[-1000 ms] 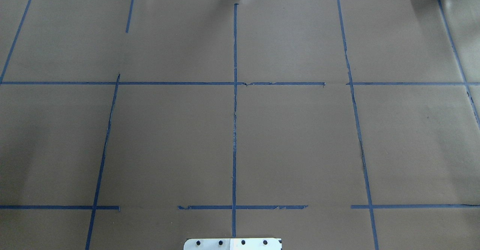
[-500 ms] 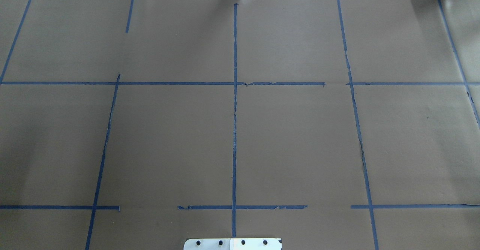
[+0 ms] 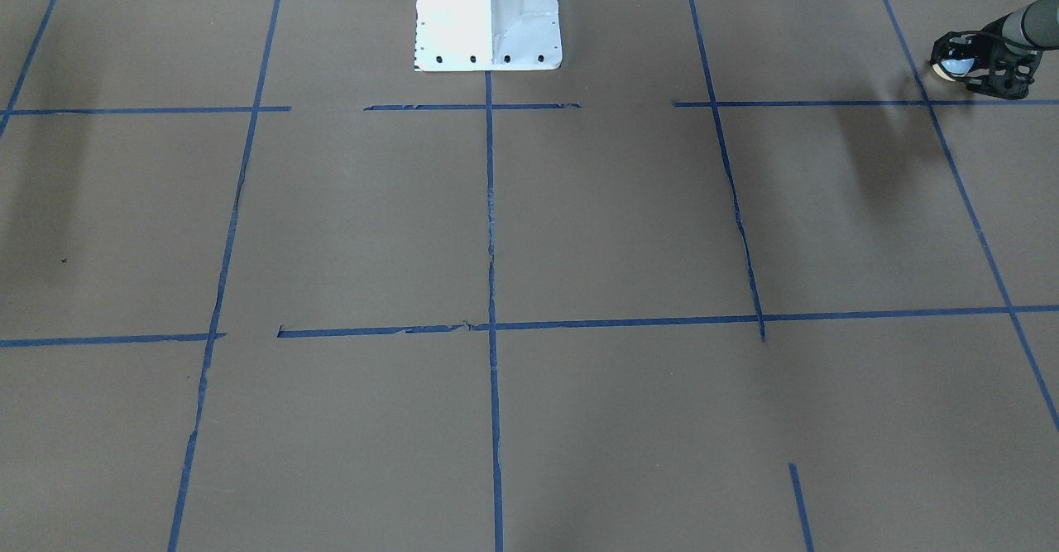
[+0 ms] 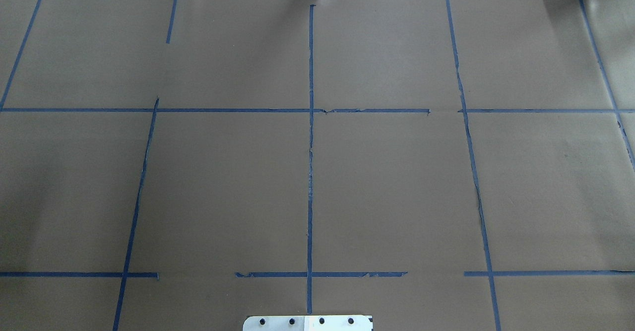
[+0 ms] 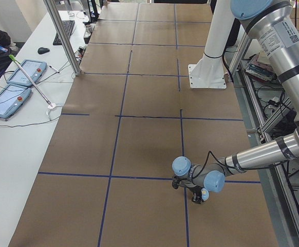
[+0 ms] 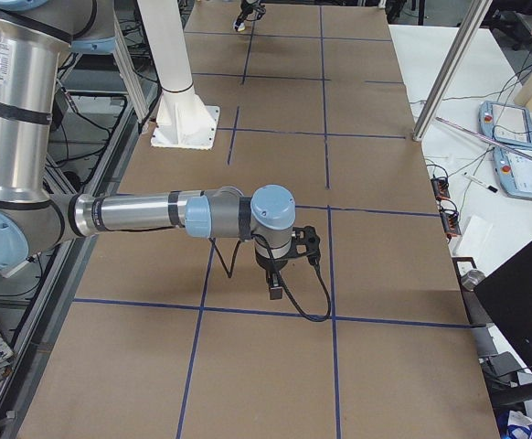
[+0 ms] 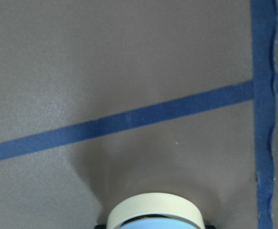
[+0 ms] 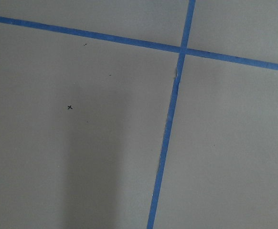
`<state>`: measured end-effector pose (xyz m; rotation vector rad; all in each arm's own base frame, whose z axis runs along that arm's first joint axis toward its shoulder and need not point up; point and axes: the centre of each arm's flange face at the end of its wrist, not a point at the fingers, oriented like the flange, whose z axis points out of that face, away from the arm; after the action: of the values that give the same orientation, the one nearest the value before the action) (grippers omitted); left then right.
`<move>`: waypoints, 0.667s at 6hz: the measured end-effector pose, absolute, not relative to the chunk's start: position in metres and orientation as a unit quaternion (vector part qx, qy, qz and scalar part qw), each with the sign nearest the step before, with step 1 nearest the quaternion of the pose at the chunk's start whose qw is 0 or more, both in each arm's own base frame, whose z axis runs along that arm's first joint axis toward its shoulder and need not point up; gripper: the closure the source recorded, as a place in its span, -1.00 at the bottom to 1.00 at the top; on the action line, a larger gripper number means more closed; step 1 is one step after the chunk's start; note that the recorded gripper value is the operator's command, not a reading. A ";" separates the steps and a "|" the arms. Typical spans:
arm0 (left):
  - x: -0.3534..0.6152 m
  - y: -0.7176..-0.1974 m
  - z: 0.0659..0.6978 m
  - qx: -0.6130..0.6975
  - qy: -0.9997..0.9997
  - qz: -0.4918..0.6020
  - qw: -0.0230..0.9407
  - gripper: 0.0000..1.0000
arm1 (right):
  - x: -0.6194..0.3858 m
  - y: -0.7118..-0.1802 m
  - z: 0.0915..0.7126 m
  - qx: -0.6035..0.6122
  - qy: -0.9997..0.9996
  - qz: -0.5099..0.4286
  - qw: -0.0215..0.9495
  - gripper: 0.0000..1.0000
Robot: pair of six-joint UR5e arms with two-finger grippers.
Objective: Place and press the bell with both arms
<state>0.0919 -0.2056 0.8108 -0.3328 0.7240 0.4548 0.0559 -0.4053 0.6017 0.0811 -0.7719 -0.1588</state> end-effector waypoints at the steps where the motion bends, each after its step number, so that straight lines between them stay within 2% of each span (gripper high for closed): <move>1: 0.095 -0.211 0.801 -0.150 0.353 0.222 0.897 0.84 | 0.056 -0.405 0.601 0.040 -0.377 -0.077 0.922 -1.00; 4: 0.101 -0.250 0.742 -0.086 0.381 0.207 0.897 0.91 | 0.055 -0.405 0.599 0.041 -0.380 -0.077 0.921 -1.00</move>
<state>0.1011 -0.2503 0.7422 -0.1779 0.7882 0.4288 0.0552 -0.4054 0.5995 0.0842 -0.7808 -0.1591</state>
